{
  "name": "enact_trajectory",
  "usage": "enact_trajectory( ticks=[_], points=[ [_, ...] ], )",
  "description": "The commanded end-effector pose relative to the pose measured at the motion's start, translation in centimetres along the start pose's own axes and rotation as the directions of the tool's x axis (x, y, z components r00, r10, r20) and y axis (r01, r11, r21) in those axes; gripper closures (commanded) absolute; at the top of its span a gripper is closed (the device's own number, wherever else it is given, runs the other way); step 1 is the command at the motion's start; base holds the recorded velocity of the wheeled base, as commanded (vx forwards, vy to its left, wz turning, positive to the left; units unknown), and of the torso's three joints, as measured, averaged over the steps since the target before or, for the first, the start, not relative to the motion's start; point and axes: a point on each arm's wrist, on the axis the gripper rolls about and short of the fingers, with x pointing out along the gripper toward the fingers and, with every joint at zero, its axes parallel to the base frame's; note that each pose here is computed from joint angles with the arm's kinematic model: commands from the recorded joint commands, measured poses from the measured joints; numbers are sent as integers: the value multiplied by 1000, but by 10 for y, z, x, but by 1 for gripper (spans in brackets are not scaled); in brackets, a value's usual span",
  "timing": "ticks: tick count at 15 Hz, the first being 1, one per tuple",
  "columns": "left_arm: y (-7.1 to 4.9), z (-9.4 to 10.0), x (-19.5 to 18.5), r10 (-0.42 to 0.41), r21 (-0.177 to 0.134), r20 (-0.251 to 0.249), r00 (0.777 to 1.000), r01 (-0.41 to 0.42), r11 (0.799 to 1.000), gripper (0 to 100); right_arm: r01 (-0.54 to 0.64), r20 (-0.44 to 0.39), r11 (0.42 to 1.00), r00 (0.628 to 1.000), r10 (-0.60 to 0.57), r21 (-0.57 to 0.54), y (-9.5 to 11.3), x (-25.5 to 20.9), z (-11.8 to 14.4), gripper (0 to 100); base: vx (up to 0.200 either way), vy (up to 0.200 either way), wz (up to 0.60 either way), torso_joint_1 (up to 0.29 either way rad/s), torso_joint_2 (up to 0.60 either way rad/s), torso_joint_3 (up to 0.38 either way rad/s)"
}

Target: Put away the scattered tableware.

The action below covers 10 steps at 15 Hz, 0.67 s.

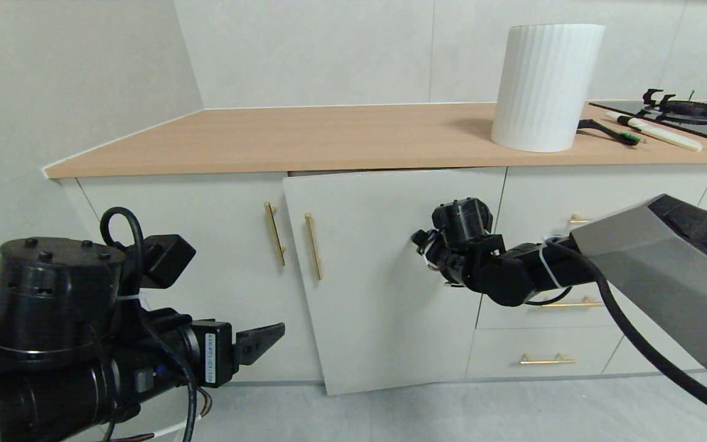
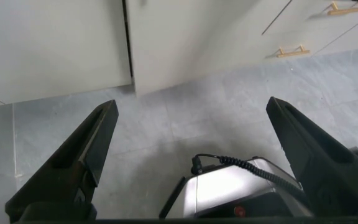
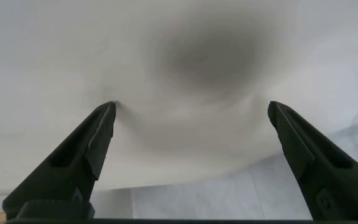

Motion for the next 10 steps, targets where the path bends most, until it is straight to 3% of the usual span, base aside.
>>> enact_trajectory(
  ticks=[1,10],
  points=[
    [0,0,1,2,0,-4,1000,-2,1000,0,18,18,1000,1000,-18,4,-4,12,-2,0,0,0,0,0,0,0],
    [0,-1,2,3,1,-8,1000,-3,1000,0,62,82,998,995,-63,20,-10,26,4,0,0,0,0,0,0,0]
  ],
)
